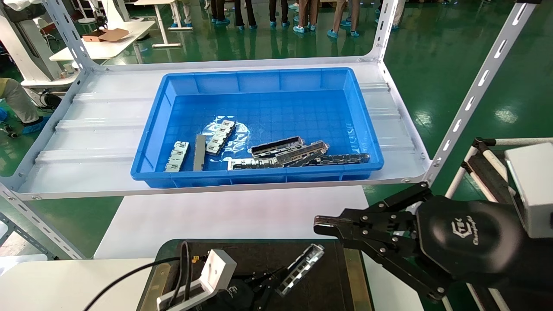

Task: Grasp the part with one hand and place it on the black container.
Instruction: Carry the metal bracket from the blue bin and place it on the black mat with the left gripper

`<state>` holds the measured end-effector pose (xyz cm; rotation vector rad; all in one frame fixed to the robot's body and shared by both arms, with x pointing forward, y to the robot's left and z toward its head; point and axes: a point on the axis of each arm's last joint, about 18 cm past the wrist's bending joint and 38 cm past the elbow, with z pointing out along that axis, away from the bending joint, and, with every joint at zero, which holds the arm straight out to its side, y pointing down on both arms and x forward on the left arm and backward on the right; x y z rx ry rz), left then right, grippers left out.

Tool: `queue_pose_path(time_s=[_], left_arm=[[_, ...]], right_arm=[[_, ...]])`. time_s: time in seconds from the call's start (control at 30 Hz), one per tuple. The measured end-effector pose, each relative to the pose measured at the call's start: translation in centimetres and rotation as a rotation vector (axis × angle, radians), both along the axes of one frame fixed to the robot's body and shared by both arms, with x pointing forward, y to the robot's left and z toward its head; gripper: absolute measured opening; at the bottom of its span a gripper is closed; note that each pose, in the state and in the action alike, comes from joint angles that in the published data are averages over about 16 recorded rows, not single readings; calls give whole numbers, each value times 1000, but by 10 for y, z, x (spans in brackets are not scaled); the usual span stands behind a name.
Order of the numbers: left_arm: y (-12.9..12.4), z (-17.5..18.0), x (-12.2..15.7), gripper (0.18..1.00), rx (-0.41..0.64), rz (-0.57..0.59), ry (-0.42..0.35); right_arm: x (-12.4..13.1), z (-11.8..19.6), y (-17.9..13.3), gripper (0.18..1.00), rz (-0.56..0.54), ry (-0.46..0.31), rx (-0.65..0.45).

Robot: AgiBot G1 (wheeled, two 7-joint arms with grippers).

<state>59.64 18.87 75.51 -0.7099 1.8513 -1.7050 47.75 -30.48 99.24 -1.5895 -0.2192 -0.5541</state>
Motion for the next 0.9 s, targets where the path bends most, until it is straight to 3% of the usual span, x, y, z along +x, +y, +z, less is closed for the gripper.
queue_pose_path(time_s=[0.9], left_arm=[[-32,-79,34,192,-276,444,202]], right_arm=[[0,0,0,191,0,0,0]])
